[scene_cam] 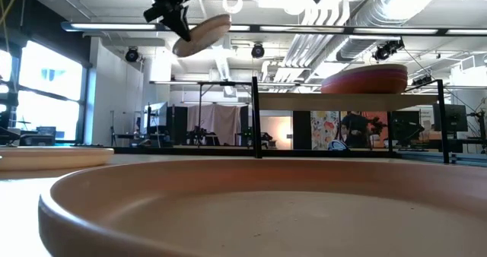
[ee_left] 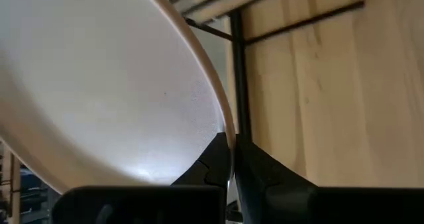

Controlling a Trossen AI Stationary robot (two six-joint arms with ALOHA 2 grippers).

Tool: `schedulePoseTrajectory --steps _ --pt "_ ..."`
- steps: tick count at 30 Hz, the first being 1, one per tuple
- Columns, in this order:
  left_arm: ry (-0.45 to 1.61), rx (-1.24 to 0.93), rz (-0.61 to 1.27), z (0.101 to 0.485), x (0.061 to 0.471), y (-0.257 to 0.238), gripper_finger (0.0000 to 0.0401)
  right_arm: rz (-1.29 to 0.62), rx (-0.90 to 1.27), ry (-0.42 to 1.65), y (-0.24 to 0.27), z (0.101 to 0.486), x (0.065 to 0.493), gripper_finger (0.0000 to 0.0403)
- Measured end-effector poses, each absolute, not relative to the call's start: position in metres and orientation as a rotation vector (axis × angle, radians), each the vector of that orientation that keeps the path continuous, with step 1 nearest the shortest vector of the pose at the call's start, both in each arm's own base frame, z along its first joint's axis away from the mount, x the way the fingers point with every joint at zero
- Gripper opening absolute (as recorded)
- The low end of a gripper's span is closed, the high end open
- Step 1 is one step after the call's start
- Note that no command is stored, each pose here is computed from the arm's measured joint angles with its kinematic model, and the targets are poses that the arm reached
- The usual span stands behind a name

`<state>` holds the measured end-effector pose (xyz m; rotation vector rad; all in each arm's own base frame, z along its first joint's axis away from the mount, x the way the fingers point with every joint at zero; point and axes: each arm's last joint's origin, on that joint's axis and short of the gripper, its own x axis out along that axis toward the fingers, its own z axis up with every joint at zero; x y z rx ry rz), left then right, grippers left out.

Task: Place and stack plates onto a shelf
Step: Put the white plate on the shelf

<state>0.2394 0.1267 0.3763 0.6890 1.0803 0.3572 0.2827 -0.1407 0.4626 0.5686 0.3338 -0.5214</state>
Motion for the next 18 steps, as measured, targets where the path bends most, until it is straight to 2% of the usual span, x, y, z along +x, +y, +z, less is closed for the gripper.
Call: schedulePoseTrajectory --steps 10,18 --pt "1.166 0.769 0.25 0.346 0.247 0.119 0.0003 -0.51 0.551 0.442 -0.162 0.436 0.312 0.0114" --pt "1.215 0.895 0.124 0.334 0.257 0.113 0.0003 -0.533 0.672 0.467 -0.181 0.418 0.323 0.0114"
